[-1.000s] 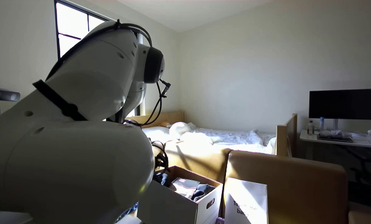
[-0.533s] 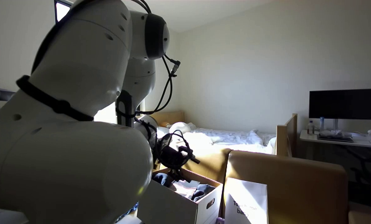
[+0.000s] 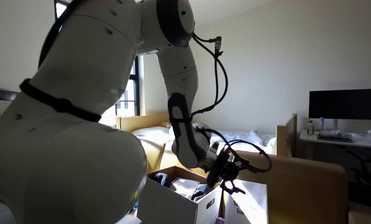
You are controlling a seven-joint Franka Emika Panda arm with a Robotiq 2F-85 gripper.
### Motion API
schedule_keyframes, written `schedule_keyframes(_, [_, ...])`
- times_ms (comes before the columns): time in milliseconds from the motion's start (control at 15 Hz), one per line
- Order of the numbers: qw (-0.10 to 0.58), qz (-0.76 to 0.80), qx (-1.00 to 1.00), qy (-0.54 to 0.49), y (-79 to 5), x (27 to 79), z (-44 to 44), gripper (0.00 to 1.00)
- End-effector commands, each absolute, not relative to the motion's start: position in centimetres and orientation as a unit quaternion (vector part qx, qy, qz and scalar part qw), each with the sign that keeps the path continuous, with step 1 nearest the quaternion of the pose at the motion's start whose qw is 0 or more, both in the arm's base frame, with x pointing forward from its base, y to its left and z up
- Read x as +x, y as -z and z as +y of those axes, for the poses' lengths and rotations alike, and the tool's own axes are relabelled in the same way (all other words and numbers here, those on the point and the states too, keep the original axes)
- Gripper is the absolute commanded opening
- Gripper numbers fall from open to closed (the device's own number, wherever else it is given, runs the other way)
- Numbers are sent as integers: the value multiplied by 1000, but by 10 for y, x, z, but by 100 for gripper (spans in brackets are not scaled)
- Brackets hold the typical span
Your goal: Put the black and yellow books in the box, respectively
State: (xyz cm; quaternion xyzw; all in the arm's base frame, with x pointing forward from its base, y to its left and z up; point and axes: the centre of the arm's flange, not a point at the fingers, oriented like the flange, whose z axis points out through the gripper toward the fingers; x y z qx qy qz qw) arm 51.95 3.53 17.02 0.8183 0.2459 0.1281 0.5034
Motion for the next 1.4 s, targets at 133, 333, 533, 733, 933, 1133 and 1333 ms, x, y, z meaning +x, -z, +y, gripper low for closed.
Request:
schedule_keyframes(133, [498,361,760,-211,-143,578,-89,100])
schedule_keyframes(333, [469,418,736,-253,-115,617,-117,100])
schedule_keyframes(533, [391,464,752,-257,-84,603,-106,100])
schedule_keyframes(733, [316,439,795,-273,-67,548,-92,100])
schedule_keyframes(933, [240,413,833,-280,-79,533,-47,100])
schedule_keyframes(1133, [248,421,829,-271,-68,559,-24,100])
schedule_keyframes(1333, [250,421,828,-274,-67,563,-24,100])
